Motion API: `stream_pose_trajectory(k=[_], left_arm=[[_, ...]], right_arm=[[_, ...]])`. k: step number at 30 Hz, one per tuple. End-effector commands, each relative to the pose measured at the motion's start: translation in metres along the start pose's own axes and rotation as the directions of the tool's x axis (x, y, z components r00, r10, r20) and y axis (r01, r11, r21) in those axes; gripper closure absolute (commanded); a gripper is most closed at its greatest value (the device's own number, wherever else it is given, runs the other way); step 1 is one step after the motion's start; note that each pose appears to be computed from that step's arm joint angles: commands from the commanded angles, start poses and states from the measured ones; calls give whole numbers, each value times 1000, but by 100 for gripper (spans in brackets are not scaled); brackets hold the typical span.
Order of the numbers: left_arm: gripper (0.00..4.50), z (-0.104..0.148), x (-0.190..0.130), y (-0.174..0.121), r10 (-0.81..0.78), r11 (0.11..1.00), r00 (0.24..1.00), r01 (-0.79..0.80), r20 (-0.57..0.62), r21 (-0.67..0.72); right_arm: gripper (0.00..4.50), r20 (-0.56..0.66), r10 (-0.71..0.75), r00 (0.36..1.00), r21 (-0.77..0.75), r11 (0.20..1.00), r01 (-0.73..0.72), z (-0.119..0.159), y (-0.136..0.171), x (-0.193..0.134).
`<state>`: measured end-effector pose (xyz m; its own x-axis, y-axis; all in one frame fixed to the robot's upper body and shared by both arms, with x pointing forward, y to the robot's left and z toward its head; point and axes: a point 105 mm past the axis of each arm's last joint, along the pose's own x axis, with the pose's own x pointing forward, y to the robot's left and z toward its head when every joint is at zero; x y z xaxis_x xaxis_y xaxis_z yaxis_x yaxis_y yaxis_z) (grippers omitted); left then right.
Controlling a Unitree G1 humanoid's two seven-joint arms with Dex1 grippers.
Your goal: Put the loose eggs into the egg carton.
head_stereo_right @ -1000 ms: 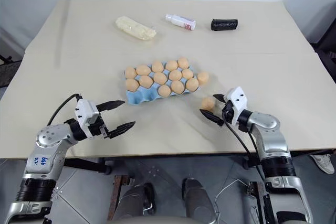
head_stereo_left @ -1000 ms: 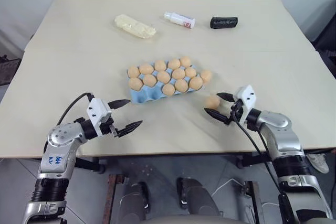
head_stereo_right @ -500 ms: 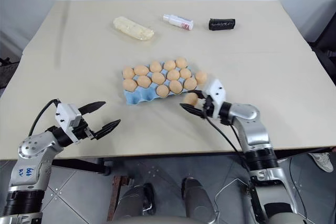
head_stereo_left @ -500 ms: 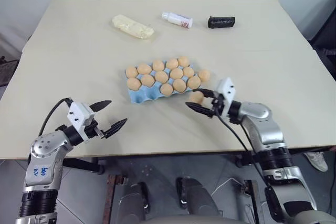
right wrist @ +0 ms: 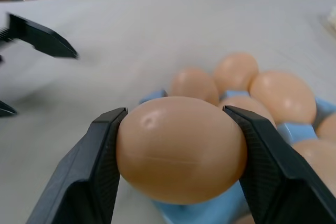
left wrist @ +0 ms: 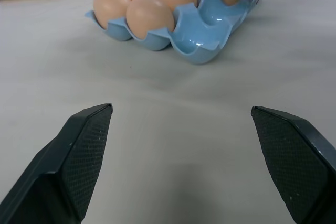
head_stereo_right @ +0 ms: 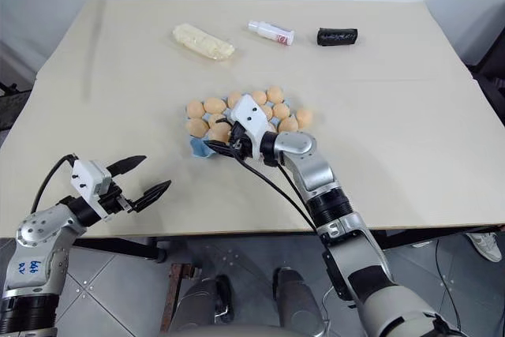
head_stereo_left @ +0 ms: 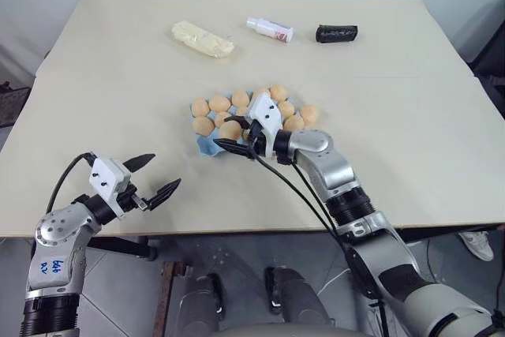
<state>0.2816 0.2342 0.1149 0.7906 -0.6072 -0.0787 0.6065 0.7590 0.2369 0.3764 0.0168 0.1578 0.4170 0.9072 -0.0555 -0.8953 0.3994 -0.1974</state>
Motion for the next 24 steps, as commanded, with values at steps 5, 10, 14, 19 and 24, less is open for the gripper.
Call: stream_pose_trajectory(k=[5,10,14,19,24], left_arm=[[0,18,-2,-7,-12,1000,999,11,47,25],[0,27,10,-14,-79,996,995,75,61,54],[0,34,22,-22,-146,989,986,143,86,45],[0,39,41,-33,-237,971,966,233,102,49],[0,42,57,-34,-277,960,954,271,111,70]], right_arm=[[2,97,9,995,-57,998,-4,24,0,-19],[2,135,-48,990,-91,994,61,31,-4,-79],[2,90,-201,975,-87,974,209,13,-16,-134],[2,-22,-407,913,-72,912,405,-23,-30,-200],[2,-90,-502,860,-82,864,496,-42,-42,-228]])
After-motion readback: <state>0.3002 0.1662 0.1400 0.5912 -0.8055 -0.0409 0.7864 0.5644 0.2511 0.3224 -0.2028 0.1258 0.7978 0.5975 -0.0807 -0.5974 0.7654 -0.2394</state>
